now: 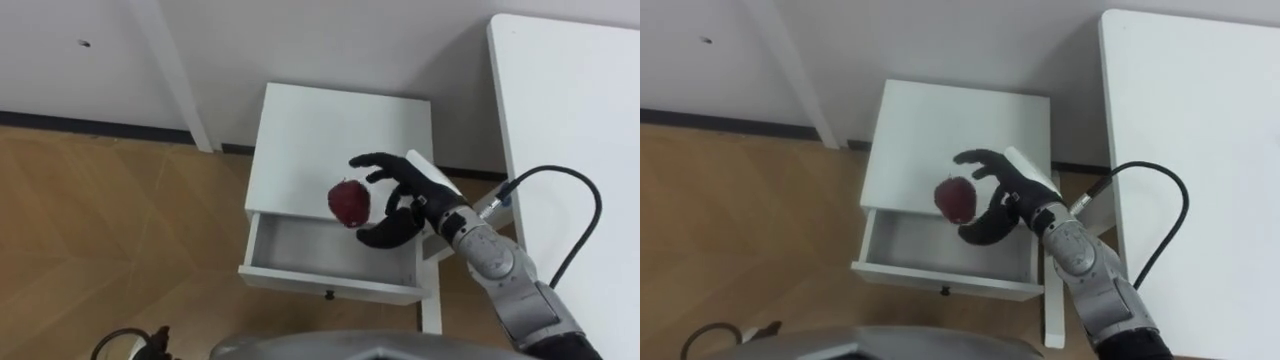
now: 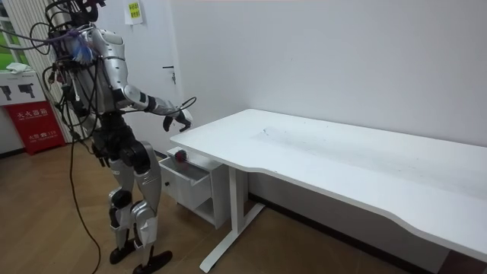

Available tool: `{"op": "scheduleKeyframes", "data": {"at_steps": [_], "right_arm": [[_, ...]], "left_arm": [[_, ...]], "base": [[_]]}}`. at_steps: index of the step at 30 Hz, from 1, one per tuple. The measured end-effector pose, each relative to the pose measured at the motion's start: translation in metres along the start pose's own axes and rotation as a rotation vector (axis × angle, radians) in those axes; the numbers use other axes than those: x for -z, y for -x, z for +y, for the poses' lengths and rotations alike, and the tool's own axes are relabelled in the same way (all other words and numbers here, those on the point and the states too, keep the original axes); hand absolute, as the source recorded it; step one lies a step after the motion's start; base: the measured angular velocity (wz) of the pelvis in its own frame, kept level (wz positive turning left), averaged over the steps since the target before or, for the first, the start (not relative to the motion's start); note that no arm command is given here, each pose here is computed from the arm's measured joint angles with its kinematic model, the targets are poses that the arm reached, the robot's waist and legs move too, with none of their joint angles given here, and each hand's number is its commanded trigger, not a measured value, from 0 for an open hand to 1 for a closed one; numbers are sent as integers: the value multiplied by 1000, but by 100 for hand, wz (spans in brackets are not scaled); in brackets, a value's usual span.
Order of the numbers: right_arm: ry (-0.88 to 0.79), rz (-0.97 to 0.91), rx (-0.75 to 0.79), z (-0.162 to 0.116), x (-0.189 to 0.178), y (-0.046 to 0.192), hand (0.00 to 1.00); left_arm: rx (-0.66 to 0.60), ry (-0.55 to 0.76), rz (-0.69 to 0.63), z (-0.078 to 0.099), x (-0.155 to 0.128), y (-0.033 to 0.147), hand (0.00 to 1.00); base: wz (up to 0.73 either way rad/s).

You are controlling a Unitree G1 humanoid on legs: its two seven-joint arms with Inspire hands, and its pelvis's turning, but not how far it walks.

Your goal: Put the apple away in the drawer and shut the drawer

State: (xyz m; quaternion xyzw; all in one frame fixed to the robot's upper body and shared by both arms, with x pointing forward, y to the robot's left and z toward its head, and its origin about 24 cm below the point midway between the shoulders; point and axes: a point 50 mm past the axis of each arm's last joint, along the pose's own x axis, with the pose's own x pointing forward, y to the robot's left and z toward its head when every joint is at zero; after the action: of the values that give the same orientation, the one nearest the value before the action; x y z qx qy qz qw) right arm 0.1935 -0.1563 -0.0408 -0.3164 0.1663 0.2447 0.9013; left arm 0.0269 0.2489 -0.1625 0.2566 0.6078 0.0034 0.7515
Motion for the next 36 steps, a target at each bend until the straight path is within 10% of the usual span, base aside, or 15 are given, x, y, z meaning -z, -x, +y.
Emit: {"op": "scheduleKeyframes", "data": {"at_steps": [16, 36], "right_arm": [[-13, 52, -19, 6, 12, 1, 0], [-156, 575, 54, 43, 129, 49, 0]], "left_arm": [[0, 1, 0, 0, 0, 0, 0], [-32, 46, 53, -1, 16, 3, 0]], "base": [[0], [6]]}}
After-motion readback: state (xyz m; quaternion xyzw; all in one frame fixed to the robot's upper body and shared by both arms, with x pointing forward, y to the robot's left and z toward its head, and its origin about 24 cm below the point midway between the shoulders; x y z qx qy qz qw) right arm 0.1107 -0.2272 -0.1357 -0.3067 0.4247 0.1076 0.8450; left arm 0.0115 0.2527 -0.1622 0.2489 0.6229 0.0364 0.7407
